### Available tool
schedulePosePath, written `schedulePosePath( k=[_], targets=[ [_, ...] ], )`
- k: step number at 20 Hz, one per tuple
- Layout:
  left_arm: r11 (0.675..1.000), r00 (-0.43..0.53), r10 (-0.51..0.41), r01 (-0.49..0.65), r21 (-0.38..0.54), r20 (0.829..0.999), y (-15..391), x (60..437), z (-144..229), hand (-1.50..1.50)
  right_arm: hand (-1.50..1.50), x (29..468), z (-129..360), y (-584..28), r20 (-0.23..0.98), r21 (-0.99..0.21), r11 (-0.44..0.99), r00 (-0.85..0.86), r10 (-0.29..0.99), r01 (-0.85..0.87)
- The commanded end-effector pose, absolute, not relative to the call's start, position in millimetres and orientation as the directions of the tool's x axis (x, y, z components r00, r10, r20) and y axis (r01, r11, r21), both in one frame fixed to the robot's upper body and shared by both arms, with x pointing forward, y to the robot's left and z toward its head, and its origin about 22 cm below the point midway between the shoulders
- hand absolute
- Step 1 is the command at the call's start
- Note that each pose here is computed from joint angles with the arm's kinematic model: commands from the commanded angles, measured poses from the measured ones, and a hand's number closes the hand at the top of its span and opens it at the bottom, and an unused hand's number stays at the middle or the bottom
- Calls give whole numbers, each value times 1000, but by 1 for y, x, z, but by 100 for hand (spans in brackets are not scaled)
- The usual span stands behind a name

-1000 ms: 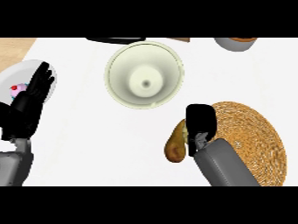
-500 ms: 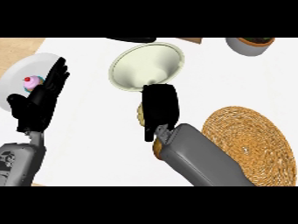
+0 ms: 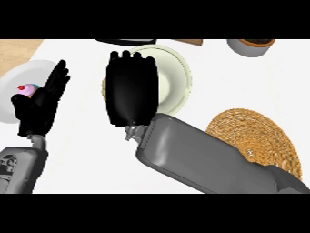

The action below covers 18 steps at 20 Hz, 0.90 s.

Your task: Pick the squash from the placemat and place it in the bowl

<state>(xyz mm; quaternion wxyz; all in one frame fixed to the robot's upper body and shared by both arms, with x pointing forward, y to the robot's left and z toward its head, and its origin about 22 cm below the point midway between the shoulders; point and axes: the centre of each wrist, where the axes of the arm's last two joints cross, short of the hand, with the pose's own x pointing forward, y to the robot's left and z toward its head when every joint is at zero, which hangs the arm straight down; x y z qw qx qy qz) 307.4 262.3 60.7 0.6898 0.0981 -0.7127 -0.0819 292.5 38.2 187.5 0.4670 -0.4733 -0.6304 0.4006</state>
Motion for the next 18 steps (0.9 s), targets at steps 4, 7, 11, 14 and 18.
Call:
schedulePosePath(
  k=[4, 7, 11, 14, 18],
  targets=[
    [966, -29, -255, -57, 253, 966, 266, 307, 60, 0, 150, 303, 227, 61, 381, -884, 362, 7, 925, 295],
    [965, -33, -255, -67, 252, 966, 286, 298, 62, 0, 150, 310, 223, 63, 417, -868, 401, -9, 909, 293],
    [965, -45, -257, -73, 253, 965, 278, 301, 69, 0, 150, 335, 205, 55, 468, -844, 450, -9, 884, 291],
    [967, -32, -241, -96, 237, 970, 289, 297, 62, 0, 150, 360, 190, 40, 500, -831, 481, 0, 866, 279],
    [961, -22, -261, -106, 257, 965, 283, 293, 64, 0, 150, 372, 160, 33, 493, -836, 477, -10, 870, 272]
  ],
)
